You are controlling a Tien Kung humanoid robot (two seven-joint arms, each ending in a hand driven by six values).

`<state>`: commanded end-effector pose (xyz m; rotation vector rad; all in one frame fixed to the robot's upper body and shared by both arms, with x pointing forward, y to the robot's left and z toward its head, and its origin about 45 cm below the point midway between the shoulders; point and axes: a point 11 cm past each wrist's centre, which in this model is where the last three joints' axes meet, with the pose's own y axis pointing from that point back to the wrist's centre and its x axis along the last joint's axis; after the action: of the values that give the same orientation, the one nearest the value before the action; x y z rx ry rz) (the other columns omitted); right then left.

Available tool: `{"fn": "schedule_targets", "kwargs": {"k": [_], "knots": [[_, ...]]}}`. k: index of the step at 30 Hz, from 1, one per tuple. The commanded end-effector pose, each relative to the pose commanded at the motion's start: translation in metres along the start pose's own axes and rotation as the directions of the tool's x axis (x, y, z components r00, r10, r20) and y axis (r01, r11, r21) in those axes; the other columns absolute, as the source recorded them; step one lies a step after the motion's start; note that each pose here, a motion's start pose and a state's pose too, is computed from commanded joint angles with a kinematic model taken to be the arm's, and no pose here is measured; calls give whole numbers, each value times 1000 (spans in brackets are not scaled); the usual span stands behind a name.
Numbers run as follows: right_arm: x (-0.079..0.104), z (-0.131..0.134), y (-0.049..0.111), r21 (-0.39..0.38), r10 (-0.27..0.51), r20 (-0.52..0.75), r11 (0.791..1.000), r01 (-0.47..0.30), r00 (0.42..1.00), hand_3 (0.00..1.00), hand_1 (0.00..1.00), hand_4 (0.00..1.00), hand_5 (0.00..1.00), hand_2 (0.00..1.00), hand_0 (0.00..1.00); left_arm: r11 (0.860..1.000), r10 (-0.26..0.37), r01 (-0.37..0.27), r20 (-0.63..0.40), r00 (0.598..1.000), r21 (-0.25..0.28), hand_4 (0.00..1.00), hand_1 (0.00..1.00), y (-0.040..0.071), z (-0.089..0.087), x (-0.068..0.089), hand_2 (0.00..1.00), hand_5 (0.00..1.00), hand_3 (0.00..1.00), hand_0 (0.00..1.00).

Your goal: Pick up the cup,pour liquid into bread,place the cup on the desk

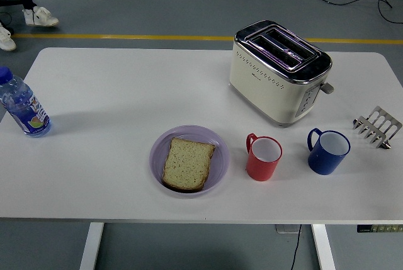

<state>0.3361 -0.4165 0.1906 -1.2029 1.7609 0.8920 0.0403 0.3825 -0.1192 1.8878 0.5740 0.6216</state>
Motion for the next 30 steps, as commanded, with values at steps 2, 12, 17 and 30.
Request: {"fn": "schedule_targets", "kwargs": {"k": [2, 12, 17, 30], "knots": [[0, -1, 0, 1, 0, 2, 1000, 0, 1000, 614, 628, 623, 164, 672, 682, 1000, -2, 2, 5, 1000, 4, 415, 330, 0, -1, -1, 409, 998, 682, 344], [4, -2, 3, 5, 11, 10, 1000, -11, 1000, 613, 623, 624, 166, 669, 679, 1000, -8, 8, 23, 1000, 22, 415, 329, -2, -7, -5, 411, 998, 681, 344], [6, -3, 4, 8, 18, 15, 1000, -18, 1000, 613, 619, 625, 166, 668, 673, 1000, -7, 6, 30, 1000, 28, 416, 330, -2, -8, -5, 414, 998, 680, 344], [10, -3, 5, 11, 28, 20, 1000, -29, 999, 613, 608, 625, 166, 667, 669, 999, -6, 5, 47, 999, 36, 413, 331, -2, -10, -7, 425, 998, 676, 348]]}}
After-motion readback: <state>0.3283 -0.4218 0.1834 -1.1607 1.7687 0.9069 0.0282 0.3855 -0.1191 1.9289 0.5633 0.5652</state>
